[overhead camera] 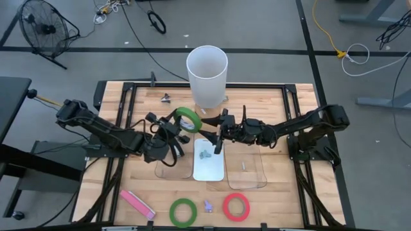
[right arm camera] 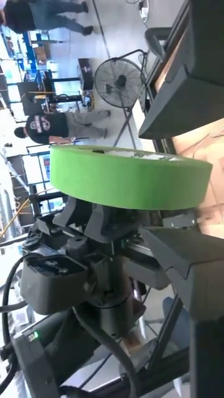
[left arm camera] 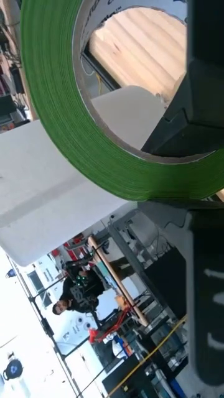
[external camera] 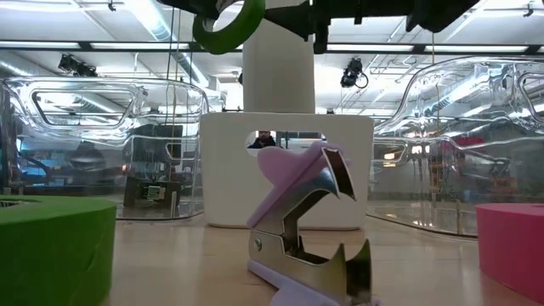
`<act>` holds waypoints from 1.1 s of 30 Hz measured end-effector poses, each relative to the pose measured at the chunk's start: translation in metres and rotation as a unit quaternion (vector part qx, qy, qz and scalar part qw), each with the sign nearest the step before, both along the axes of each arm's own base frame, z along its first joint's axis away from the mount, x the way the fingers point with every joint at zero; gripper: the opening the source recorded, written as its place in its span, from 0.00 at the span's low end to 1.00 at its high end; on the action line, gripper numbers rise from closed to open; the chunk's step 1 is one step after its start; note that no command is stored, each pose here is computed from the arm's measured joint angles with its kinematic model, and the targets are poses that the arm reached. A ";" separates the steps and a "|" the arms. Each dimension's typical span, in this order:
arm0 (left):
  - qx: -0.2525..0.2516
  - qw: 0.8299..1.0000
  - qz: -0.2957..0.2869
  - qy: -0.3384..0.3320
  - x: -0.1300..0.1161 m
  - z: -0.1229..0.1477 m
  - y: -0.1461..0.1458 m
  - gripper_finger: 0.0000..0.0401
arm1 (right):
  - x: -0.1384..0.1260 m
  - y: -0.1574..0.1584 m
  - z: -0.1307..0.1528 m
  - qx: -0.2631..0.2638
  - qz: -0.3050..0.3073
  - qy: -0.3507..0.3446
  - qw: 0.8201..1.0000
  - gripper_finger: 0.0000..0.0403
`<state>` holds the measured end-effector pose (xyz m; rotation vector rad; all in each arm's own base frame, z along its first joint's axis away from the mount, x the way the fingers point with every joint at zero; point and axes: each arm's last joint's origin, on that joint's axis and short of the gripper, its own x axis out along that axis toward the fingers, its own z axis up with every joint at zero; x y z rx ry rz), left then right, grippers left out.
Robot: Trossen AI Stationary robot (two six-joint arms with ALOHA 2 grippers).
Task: Pick and place Stapler, Stapler remover, tape
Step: Put the top green tape into the right transparent bin
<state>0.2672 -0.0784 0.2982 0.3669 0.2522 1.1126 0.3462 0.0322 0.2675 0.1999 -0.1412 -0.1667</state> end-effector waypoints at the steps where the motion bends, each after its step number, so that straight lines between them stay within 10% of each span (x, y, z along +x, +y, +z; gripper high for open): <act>1: 0.000 1.000 0.000 0.001 0.000 0.000 0.000 0.21 | 0.002 0.000 0.000 0.000 0.000 -0.001 1.000 0.60; 9: -0.005 1.000 -0.009 -0.005 0.001 0.001 0.000 0.21 | 0.026 0.003 0.001 -0.032 -0.004 0.012 0.999 0.55; 15: -0.002 1.000 -0.003 -0.003 0.000 0.001 -0.001 0.21 | 0.029 0.002 0.000 -0.038 -0.018 0.035 0.999 0.22; 33: 0.029 0.997 -0.042 0.057 -0.006 0.003 -0.020 0.44 | 0.005 0.007 0.024 -0.081 -0.001 0.104 0.991 0.22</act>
